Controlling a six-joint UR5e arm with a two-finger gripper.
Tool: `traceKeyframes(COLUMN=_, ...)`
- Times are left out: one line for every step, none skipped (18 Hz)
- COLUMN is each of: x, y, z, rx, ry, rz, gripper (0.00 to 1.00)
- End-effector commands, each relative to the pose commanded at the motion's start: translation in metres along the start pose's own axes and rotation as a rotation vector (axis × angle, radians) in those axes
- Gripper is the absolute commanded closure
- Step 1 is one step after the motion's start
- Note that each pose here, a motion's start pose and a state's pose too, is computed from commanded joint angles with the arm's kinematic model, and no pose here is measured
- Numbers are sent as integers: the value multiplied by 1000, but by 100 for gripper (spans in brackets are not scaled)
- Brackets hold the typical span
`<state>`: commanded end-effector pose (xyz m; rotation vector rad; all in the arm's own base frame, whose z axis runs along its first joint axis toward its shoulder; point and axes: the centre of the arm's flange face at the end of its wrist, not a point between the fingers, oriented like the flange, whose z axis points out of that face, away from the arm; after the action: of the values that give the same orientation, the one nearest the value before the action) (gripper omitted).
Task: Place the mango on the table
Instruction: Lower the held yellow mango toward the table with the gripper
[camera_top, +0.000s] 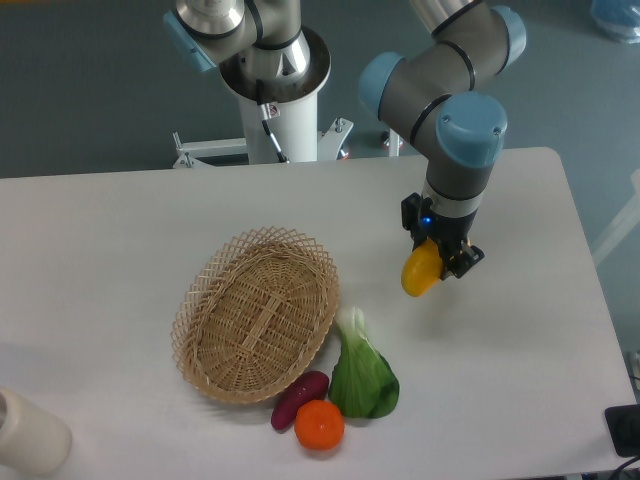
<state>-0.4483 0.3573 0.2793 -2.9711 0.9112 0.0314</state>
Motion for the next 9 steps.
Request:
traceKeyframes(x=3, y=6, z=1, rx=-1, ry=-9, rz=33, gripper=63)
traceKeyframes(x=6, y=14, z=6, rx=-2, ry=-14, rz=51, gripper=63)
traceKeyframes(x=10, y=15, z=10, rx=-5, ry=-26, rz=66, gripper=63)
traceKeyframes(x=14, y=17, z=15, rx=-8, ry=-37, rz=74, gripper=63)
traceKeyframes(x=19, y=20, z=17, rx=-10, ry=-44, rz=78, gripper=63)
traceKeyframes(x=23, y=22, z=21, rx=-12, ry=-47, rz=95, gripper=63)
traceKeyframes(x=27, y=22, z=24, rx=-13, ry=-43, rz=115, gripper=62)
traceKeyframes(x=30, y=22, z=24, rx=-13, ry=-41, rz=130, gripper=62)
traceKeyframes(x=35, y=22, z=25, rx=-13, ry=-36, rz=144, gripper=63)
